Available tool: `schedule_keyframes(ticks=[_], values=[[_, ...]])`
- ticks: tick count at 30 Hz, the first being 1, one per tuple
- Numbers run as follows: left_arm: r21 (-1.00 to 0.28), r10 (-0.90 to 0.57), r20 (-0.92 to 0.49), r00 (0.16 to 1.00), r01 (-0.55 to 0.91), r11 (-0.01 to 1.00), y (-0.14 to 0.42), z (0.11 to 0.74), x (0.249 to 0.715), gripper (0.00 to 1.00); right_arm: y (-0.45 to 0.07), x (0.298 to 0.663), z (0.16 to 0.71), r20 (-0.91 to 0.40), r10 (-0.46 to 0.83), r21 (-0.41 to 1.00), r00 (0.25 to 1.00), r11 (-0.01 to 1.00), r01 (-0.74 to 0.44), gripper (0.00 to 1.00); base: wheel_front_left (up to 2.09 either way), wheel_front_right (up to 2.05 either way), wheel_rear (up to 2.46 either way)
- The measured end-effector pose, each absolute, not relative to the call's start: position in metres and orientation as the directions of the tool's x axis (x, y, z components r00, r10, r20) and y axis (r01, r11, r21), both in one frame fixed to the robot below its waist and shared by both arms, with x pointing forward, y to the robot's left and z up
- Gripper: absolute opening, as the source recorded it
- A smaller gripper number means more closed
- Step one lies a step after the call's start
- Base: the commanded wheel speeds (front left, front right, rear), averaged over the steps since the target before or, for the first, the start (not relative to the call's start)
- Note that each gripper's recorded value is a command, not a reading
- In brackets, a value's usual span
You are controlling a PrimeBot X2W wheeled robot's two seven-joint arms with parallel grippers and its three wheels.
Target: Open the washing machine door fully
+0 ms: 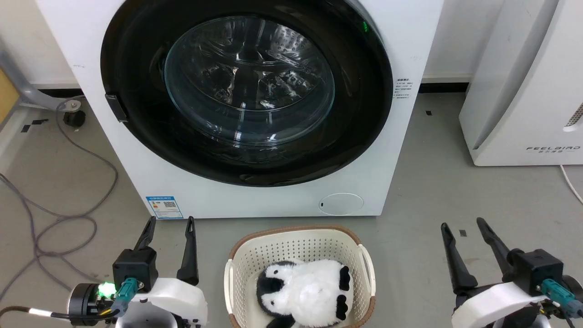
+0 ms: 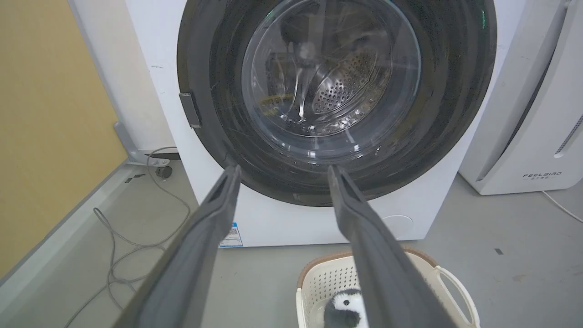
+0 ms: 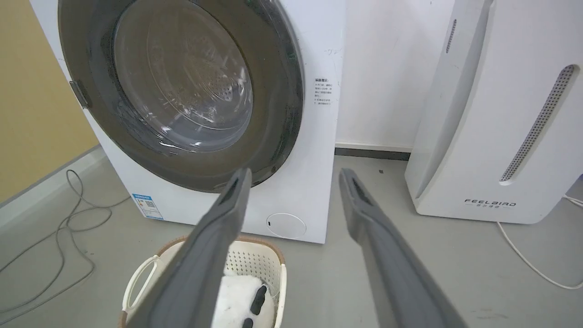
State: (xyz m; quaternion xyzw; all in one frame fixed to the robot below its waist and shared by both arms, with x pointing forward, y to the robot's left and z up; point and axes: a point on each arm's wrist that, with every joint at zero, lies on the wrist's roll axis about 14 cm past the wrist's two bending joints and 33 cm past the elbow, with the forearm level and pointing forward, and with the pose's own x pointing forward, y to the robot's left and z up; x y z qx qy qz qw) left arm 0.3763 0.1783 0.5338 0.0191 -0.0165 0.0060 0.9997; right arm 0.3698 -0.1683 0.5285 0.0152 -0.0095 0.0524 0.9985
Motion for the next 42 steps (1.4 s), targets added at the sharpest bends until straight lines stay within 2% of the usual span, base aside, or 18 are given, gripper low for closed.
schedule_keyframes(ticks=[9,10,11,14,20,32,42], values=[[0.029,0.024,0.049,0.999,-0.025,0.999,0.179,0.536,0.376,1.00,-0.169,0.370,0.533,0.048,0.100,0.076,0.994,0.992,-0.103,0.98,0.00,0.00,0.00],[0.029,0.024,0.049,0.999,-0.025,0.999,0.179,0.535,0.377,1.00,-0.169,0.371,0.533,0.049,0.100,0.085,0.994,0.991,-0.103,0.29,0.00,0.00,0.00],[0.029,0.024,0.051,0.998,-0.026,0.999,0.179,0.536,0.377,1.00,-0.169,0.371,0.533,0.052,0.099,0.098,0.994,0.990,-0.104,0.00,0.00,0.00,0.00],[0.023,0.028,0.056,0.998,-0.029,0.999,0.180,0.536,0.377,1.00,-0.169,0.371,0.534,0.062,0.096,0.143,0.993,0.984,-0.104,0.00,0.00,0.00,0.00],[0.019,0.036,0.064,0.997,-0.037,0.999,0.181,0.537,0.376,1.00,-0.164,0.373,0.536,0.087,0.099,0.336,0.991,0.934,-0.122,0.00,0.00,0.00,0.00],[0.010,0.053,0.085,0.995,-0.054,0.998,0.184,0.539,0.377,1.00,-0.171,0.385,0.539,0.111,0.051,0.664,0.992,0.739,-0.112,0.00,0.00,0.00,0.00],[0.004,0.072,0.099,0.993,-0.072,0.997,0.189,0.539,0.382,1.00,-0.185,0.410,0.526,0.051,0.021,0.801,0.998,0.597,-0.053,0.00,0.00,0.00,0.00]])
